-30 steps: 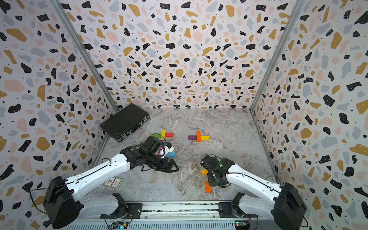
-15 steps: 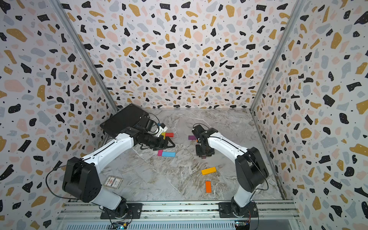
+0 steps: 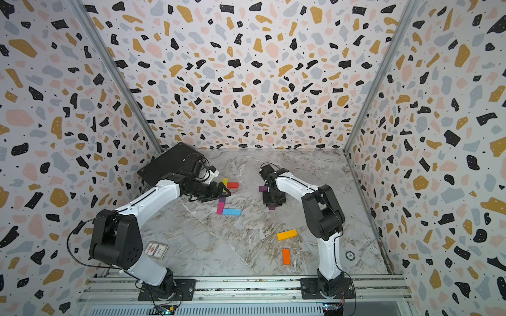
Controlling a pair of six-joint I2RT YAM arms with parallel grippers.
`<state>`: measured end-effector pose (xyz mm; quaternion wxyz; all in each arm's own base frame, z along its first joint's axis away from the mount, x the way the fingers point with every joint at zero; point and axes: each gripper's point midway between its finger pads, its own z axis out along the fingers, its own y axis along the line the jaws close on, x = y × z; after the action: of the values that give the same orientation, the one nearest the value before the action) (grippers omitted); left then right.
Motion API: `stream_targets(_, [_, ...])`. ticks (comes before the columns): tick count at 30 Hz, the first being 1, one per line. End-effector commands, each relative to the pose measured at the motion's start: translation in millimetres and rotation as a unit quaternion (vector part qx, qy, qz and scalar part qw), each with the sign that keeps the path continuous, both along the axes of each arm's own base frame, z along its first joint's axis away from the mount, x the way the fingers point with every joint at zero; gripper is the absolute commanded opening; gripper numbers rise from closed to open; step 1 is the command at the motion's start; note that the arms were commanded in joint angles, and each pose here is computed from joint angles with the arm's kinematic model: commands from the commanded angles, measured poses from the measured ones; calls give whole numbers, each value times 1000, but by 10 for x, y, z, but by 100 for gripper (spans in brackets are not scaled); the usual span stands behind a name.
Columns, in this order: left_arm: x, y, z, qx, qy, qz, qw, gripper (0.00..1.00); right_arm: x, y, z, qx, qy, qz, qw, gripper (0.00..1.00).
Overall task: Assemble the letter t with building blocks
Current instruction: Assemble the building block at the center of the board.
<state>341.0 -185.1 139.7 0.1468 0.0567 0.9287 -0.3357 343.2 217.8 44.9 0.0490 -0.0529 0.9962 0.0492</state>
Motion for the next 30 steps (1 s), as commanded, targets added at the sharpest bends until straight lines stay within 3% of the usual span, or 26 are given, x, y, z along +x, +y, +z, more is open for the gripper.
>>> stream_targets(1, [129,53,98,-9,-30,15,999,87,71,16,79,8,-6,6,1000,23])
stream_targets(30, [175,1,60,-27,-17,6,999,87,261,-104,-148,-6,-3,-4,1000,21])
